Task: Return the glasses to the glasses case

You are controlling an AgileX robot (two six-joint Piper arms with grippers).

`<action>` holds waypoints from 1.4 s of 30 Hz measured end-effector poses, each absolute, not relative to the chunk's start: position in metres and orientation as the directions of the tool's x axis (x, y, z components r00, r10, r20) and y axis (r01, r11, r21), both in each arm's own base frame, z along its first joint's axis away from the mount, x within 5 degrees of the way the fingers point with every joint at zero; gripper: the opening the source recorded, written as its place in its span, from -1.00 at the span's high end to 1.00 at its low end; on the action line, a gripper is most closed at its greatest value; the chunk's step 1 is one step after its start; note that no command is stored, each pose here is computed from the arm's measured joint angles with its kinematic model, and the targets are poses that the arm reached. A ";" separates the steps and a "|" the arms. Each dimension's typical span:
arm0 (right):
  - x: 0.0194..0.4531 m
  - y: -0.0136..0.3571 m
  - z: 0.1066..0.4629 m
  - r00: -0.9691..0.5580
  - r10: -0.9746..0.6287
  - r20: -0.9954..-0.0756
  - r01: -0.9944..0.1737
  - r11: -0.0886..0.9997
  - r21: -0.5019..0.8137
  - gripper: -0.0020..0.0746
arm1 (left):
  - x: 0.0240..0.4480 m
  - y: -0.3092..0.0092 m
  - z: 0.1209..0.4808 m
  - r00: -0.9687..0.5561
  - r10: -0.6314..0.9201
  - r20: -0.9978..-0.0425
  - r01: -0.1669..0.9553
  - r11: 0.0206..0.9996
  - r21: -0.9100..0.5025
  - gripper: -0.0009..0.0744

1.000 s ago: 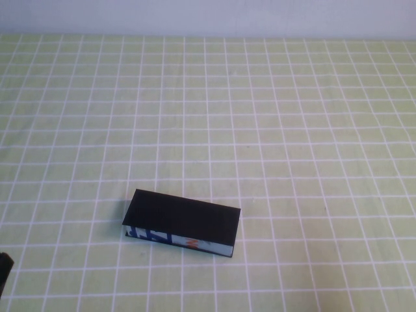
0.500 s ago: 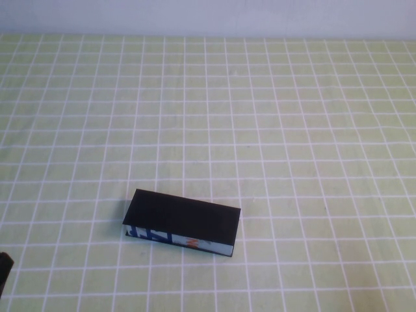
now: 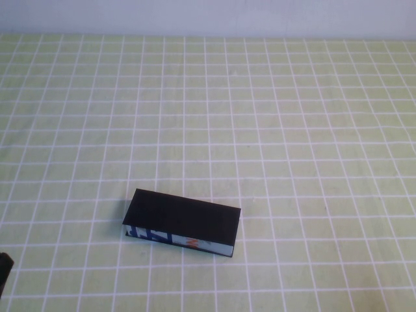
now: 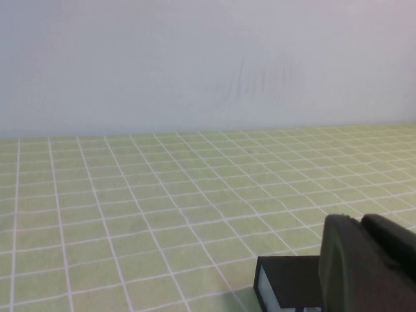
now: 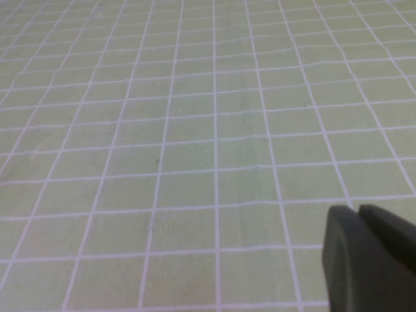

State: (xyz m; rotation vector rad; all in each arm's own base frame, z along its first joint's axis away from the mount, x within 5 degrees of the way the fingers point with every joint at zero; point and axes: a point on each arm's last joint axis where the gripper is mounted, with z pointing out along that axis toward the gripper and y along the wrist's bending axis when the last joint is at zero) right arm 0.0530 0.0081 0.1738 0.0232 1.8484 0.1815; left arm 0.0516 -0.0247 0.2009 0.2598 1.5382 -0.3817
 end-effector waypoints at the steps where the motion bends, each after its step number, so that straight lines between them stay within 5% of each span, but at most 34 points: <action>1: 0.053 0.008 0.174 -0.283 0.110 -0.953 -0.078 0.988 0.137 0.98 | 0.052 -0.025 0.201 -0.008 -0.077 -0.997 0.398 0.914 -0.074 0.98; 23: 0.053 0.008 0.174 -0.283 0.110 -0.953 -0.078 0.988 0.137 0.98 | 0.052 -0.025 0.201 -0.003 -0.069 -0.998 0.396 0.916 -0.064 0.98; 31: 0.053 0.008 0.174 -0.282 0.110 -0.953 -0.077 0.988 0.137 0.98 | 0.055 -0.010 0.209 0.126 0.035 -0.991 0.184 0.981 0.058 0.98; 37: 0.053 0.008 0.174 -0.282 0.110 -0.953 -0.077 0.988 0.137 0.98 | 0.057 -0.003 0.198 0.001 0.043 -0.999 0.051 0.998 0.043 0.98; 42: 0.053 0.008 0.174 -0.282 0.110 -0.953 -0.077 0.988 0.137 0.98 | 0.055 -0.003 0.180 -0.195 0.078 -0.978 0.056 0.996 0.069 0.98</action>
